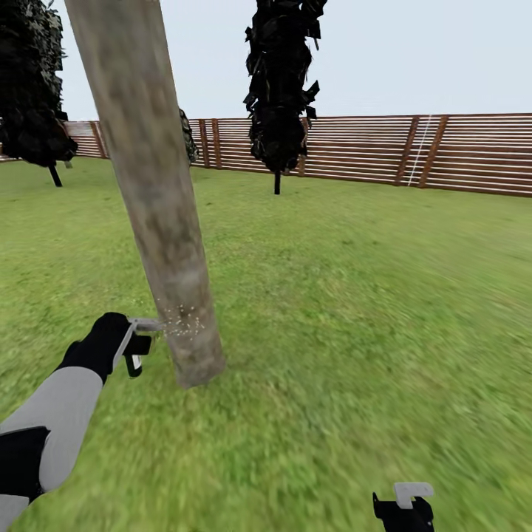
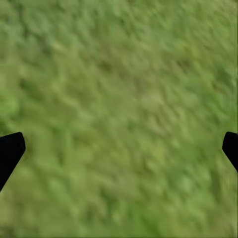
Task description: In the garden, pick up the pesticide atomizer on the floor and spray pesticide onto both trees until each tree trunk is fully covered.
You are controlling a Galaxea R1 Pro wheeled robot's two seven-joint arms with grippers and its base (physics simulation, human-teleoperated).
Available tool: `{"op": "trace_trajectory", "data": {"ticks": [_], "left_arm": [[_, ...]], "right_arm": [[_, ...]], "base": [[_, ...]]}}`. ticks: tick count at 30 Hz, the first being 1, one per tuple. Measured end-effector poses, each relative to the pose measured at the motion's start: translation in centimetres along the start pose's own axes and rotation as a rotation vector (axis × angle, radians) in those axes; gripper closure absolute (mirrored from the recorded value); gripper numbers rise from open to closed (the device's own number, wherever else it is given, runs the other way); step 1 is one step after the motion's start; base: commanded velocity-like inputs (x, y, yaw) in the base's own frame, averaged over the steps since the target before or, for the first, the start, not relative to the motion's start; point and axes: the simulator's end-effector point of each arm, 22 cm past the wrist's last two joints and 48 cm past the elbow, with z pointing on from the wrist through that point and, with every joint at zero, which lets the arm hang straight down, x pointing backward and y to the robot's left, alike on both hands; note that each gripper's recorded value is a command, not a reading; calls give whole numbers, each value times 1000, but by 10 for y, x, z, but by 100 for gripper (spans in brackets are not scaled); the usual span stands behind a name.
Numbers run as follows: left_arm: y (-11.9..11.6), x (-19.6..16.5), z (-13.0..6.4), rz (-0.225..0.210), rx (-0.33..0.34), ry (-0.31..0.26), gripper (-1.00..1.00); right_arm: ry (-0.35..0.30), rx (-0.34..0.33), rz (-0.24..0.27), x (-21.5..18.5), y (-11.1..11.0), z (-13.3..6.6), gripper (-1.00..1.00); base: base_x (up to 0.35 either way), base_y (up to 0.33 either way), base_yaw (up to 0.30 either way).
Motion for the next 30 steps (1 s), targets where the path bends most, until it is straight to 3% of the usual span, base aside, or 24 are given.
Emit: {"op": "trace_trajectory", "data": {"ticks": [19,30], "left_arm": [[-22,-8,-4,6,25,-14,100],[-23,-5,-2,9,23,-9,100]], "right_arm": [[-1,1,-1,0,-1,0,-100],[-1,2,-1,0,-1,0,-100]], "base": [[95,-249,17],[6,-275,4]]}}
